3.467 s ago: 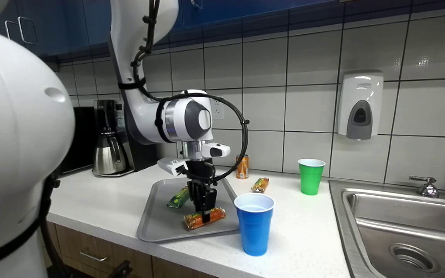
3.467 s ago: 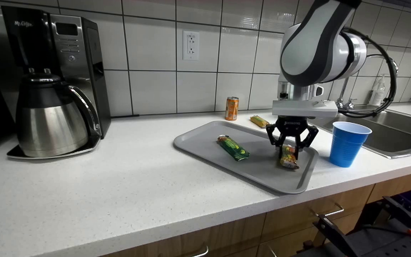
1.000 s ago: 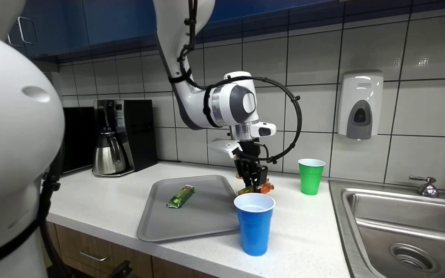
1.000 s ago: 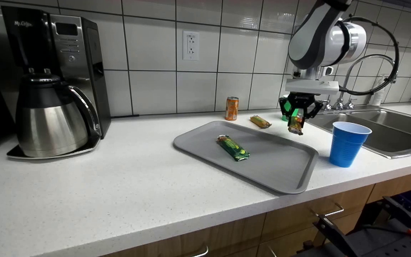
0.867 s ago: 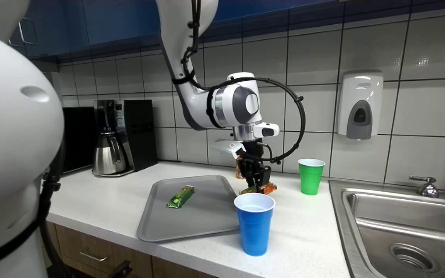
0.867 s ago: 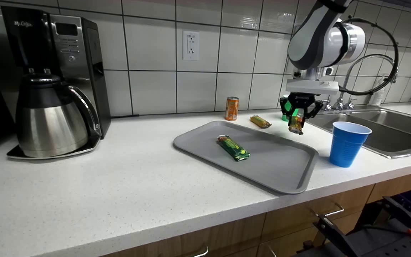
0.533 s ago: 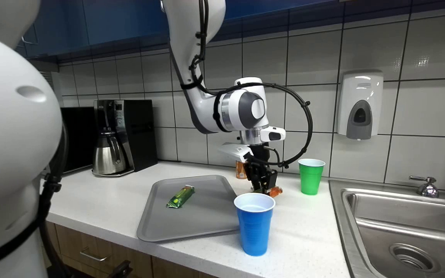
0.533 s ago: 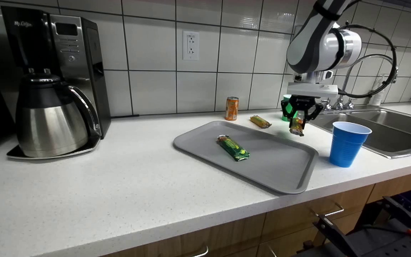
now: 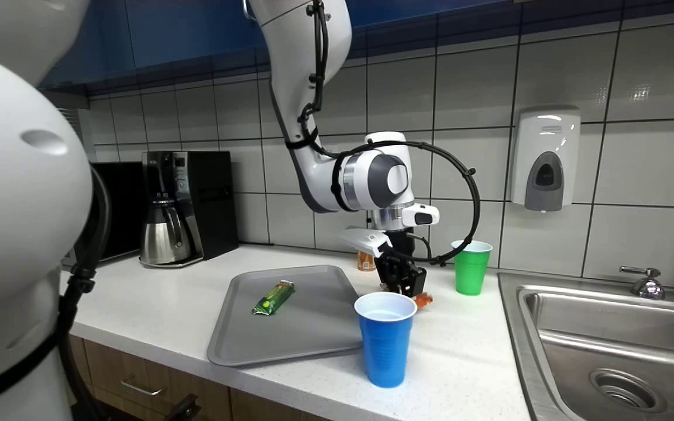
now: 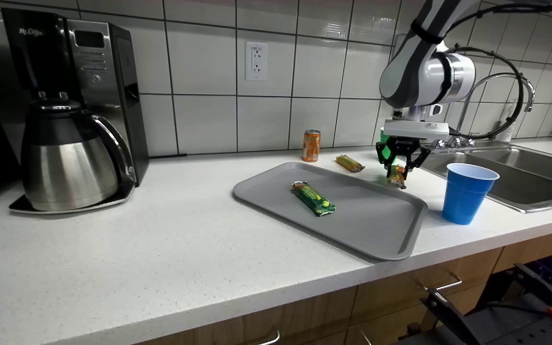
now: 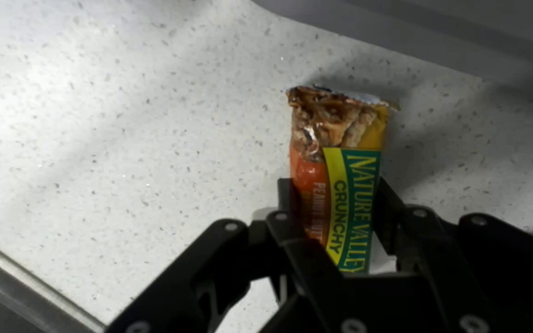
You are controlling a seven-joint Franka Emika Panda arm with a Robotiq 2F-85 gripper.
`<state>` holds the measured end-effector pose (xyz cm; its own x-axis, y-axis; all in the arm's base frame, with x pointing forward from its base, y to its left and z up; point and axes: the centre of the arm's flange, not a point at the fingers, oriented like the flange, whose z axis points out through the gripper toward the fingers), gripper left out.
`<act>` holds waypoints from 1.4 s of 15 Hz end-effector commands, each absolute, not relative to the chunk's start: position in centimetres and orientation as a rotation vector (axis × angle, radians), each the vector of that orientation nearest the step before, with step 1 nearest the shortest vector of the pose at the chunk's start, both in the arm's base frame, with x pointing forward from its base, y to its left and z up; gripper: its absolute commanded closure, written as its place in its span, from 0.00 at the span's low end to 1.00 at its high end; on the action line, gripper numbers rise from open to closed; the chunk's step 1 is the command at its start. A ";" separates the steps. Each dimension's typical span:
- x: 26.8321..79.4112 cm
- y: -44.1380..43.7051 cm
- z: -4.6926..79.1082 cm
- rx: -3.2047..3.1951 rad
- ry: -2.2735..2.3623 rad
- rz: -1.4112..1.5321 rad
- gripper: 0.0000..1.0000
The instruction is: Remove the packets from the grey tray.
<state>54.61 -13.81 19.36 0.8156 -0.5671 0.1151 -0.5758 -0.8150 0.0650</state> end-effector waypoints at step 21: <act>56.4 -10.6 21.0 2.950 -0.793 0.194 0.00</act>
<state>56.89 -12.03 19.31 0.8449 -0.5180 0.1333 -0.5285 -0.8469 0.0586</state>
